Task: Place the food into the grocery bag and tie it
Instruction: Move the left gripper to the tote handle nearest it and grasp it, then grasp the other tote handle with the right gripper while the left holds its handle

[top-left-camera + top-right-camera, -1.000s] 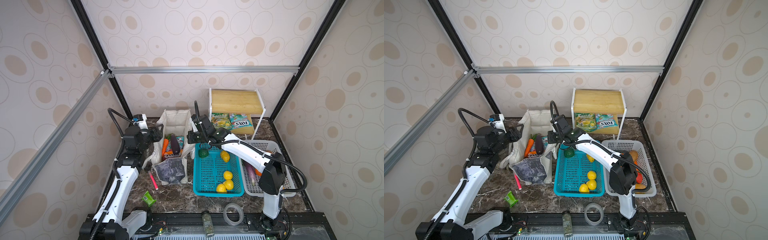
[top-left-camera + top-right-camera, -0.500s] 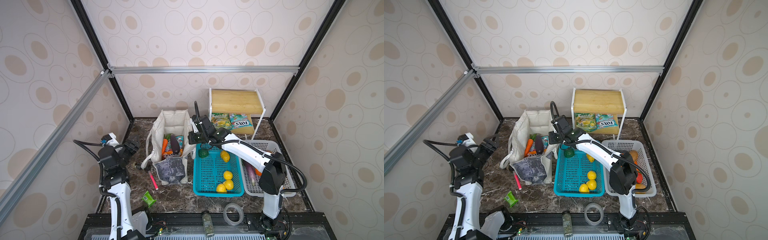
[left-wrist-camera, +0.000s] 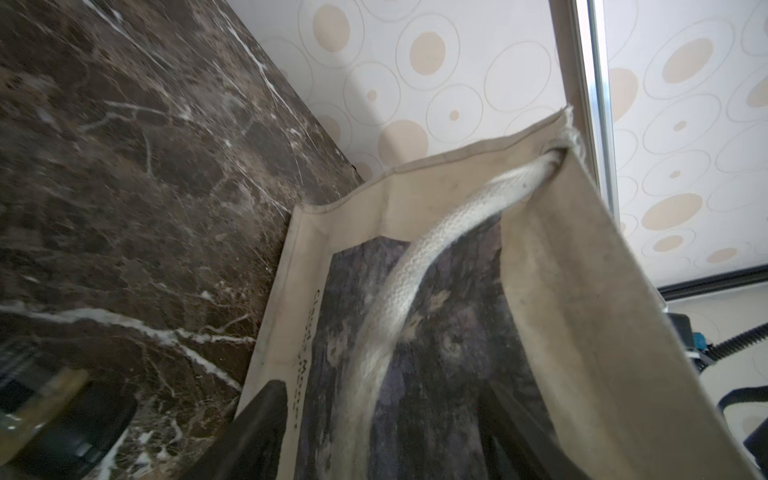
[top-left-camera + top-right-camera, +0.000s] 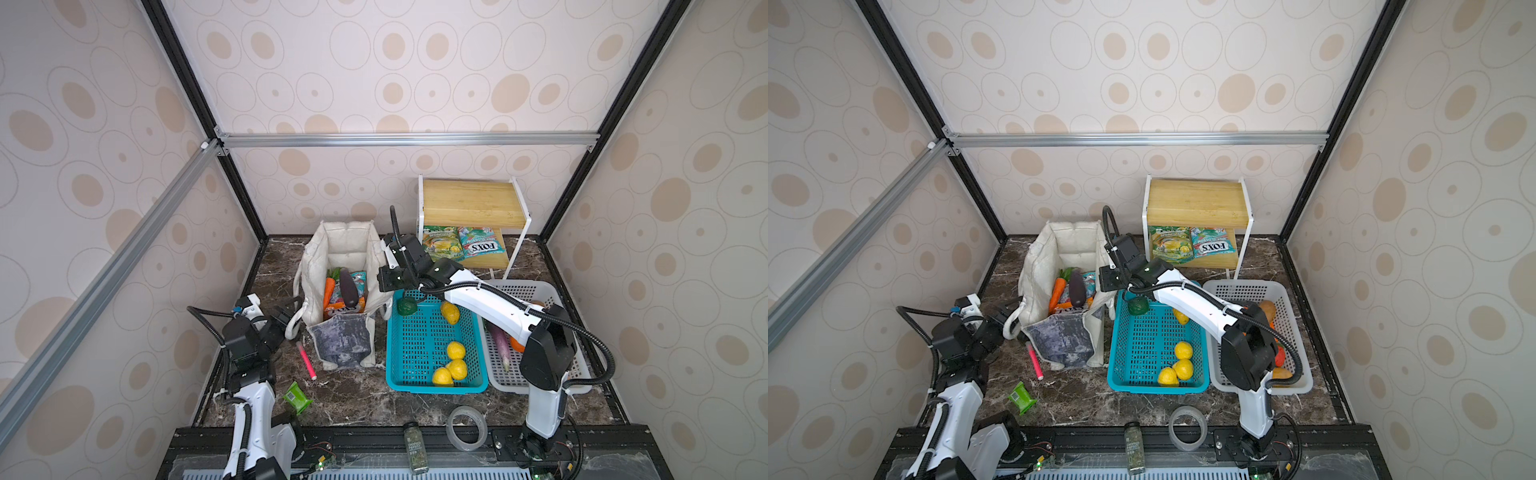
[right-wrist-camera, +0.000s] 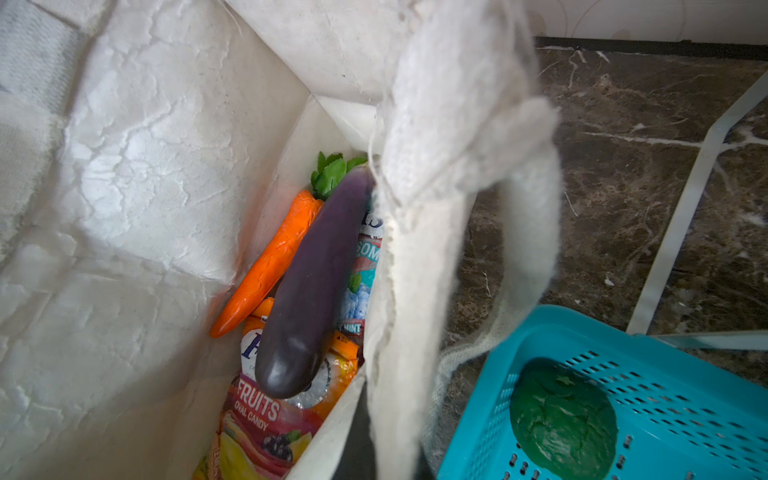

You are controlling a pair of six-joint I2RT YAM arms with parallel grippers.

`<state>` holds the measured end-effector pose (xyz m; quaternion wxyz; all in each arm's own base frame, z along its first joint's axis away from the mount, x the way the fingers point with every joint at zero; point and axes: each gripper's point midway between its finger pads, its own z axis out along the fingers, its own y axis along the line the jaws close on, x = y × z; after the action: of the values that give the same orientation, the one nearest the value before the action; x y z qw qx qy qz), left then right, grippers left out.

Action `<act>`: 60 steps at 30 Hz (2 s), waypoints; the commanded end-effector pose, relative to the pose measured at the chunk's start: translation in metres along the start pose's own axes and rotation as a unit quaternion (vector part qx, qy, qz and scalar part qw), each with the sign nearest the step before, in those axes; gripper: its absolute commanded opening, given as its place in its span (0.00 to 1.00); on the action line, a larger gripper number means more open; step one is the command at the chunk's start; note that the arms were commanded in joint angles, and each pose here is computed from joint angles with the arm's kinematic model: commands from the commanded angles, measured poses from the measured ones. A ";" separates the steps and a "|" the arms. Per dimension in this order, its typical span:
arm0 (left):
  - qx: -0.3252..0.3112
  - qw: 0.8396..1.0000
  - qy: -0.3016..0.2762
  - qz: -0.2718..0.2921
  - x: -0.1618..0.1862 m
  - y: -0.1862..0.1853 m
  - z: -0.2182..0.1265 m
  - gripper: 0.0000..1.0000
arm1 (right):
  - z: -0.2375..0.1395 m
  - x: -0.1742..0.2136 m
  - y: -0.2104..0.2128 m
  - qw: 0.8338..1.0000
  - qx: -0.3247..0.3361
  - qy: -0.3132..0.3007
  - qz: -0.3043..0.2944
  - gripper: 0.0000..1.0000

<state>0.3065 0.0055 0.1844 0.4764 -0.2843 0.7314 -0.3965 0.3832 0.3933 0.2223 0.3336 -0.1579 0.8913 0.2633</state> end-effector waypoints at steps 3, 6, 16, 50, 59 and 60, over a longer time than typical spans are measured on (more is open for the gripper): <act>0.072 0.997 -0.007 -0.020 -0.002 -0.029 0.007 0.60 | -0.012 -0.005 0.000 1.000 -0.003 -0.011 0.000 0.05; 0.074 0.996 0.005 -0.043 0.003 -0.026 0.008 0.60 | -0.013 -0.005 -0.001 1.000 -0.004 -0.014 0.002 0.05; 0.008 1.000 -0.007 -0.019 0.008 0.008 0.015 0.62 | -0.009 -0.002 -0.002 1.000 -0.002 -0.009 0.003 0.05; -0.096 0.962 -0.211 0.144 -0.125 -0.078 -0.051 0.00 | -0.084 -0.032 -0.011 0.996 0.005 -0.087 0.004 0.93; -0.124 0.951 -0.246 0.144 -0.156 -0.069 -0.065 0.00 | -0.074 0.008 -0.048 0.994 -0.013 -0.048 0.096 0.86; -0.124 0.950 -0.247 0.144 -0.158 -0.069 -0.065 0.00 | -0.068 0.012 -0.047 0.994 -0.017 -0.037 0.101 0.84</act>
<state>0.3125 0.1051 0.3065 0.6248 -0.3313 0.6875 -0.1646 0.3648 0.3039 0.2641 0.3766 -0.0746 0.8732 0.3001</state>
